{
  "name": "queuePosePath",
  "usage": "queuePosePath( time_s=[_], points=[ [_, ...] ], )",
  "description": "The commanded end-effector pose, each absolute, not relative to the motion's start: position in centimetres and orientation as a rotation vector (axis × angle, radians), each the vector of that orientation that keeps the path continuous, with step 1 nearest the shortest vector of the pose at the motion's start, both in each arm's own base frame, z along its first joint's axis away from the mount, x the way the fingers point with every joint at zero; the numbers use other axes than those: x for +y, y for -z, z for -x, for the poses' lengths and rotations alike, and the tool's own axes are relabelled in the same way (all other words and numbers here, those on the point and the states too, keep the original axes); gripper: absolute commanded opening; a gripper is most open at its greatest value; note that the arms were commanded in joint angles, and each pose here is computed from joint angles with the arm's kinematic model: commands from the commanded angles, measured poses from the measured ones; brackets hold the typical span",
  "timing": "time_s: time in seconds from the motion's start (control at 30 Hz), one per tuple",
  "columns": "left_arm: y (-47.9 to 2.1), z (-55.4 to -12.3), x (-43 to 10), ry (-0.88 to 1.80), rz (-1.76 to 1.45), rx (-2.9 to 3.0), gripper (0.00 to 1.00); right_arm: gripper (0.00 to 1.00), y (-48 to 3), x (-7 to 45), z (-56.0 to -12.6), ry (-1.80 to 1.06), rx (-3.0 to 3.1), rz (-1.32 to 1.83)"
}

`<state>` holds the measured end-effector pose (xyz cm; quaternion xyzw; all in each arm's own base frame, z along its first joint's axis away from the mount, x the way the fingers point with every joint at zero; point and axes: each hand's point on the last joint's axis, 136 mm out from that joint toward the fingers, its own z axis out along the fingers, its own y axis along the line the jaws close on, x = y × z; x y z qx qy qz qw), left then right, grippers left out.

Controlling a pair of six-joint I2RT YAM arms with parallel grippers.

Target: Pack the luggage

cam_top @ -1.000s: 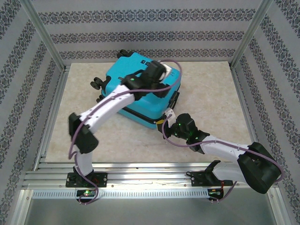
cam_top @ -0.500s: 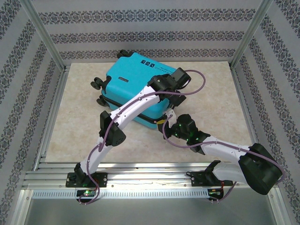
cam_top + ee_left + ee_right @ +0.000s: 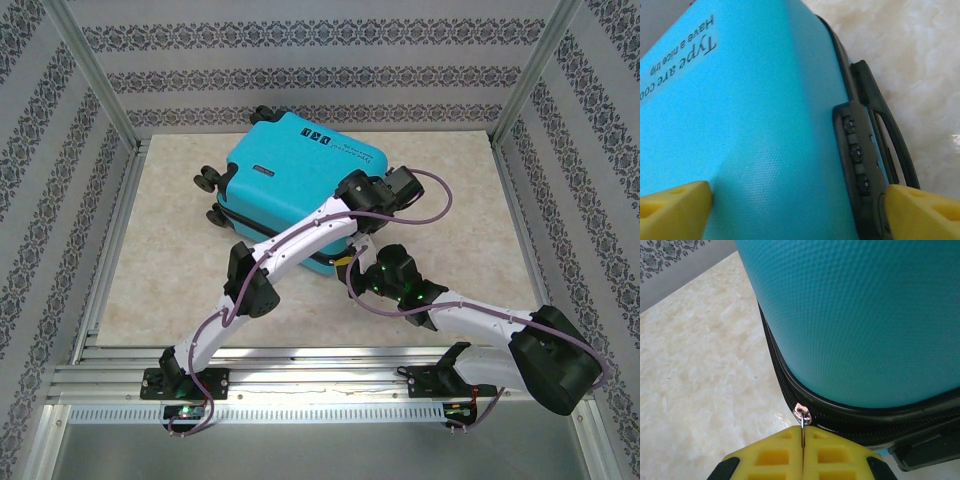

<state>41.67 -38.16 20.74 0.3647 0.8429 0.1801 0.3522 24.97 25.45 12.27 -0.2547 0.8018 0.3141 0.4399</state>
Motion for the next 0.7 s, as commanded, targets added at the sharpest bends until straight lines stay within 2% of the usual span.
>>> queuePosePath(
  time_s=[0.0, 0.4, 0.67],
  points=[
    [-19.2, -41.1, -34.7, -0.633, -0.956, 2.261, 0.77, 0.00, -12.9, 24.5, -25.7, -0.715, 1.969, 0.568],
    [-18.0, -41.2, -31.3, -0.626, -0.921, 2.368, 0.62, 0.00, -12.5, 19.6, -26.7, -0.465, 1.985, 0.396],
    [-17.3, -40.5, -30.1, -0.306, -0.887, 2.417, 0.57, 0.00, -12.3, 18.2, -26.7, -0.382, 2.000, 0.367]
  ],
)
